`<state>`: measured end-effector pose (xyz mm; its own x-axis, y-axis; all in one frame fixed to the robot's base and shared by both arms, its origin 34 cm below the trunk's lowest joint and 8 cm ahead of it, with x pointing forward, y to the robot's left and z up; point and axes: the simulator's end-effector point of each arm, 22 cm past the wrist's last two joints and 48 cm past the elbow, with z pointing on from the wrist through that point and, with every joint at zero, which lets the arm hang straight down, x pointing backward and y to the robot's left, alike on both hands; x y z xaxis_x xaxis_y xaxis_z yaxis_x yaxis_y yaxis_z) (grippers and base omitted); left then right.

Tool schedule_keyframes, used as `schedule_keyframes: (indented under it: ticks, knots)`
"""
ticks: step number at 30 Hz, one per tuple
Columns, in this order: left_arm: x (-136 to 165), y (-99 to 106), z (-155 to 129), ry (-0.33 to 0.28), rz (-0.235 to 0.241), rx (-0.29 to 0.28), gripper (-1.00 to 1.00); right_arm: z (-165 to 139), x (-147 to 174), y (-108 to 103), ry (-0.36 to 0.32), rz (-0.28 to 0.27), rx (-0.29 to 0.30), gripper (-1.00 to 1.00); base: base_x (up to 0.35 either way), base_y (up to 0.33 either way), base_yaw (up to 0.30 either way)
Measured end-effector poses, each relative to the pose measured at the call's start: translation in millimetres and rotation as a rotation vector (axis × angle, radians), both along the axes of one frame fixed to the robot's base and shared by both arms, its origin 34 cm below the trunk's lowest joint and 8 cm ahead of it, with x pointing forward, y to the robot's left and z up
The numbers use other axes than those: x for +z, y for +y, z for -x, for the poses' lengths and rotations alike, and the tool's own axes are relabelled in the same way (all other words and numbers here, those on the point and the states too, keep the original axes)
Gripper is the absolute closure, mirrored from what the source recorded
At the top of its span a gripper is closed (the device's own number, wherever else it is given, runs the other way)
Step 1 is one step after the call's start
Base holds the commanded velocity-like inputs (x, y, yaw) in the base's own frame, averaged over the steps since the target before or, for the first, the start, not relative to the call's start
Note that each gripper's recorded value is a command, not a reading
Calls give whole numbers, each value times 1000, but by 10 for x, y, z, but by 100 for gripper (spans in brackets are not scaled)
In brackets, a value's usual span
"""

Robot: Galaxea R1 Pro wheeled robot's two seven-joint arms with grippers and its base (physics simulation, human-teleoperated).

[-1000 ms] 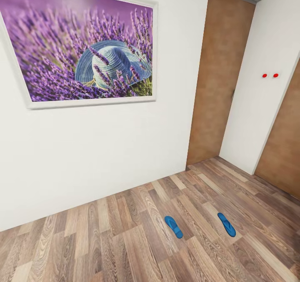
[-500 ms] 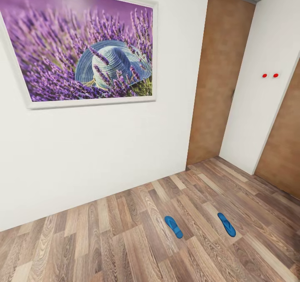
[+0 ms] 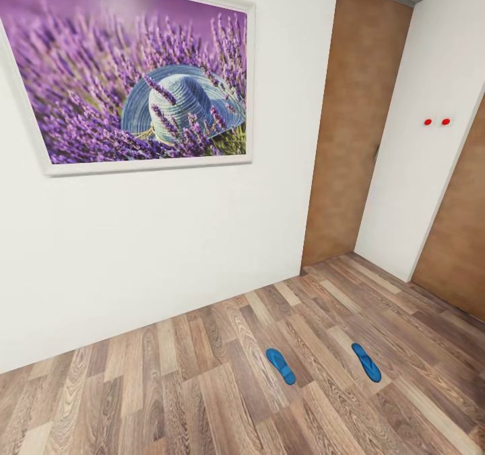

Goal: In the bedroom, move the book from the bed onto either nightstand, and place the two sandals side by side next to the bed.

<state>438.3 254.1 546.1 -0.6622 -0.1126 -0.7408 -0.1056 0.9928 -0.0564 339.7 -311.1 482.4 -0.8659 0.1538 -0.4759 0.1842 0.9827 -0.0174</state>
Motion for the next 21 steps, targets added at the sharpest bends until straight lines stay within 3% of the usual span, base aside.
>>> schedule_keyframes:
  ticks: [5,14,21]
  knots:
    - [0,-3,0,0,1,0,-100,-1,0,0,0,0,0,-100,0,0,16]
    - [0,-7,0,0,1,0,-100,-1,0,0,0,0,0,-100,0,0,210]
    - [0,-8,0,0,1,0,-100,1,0,-2,0,1,0,-100,0,0,47]
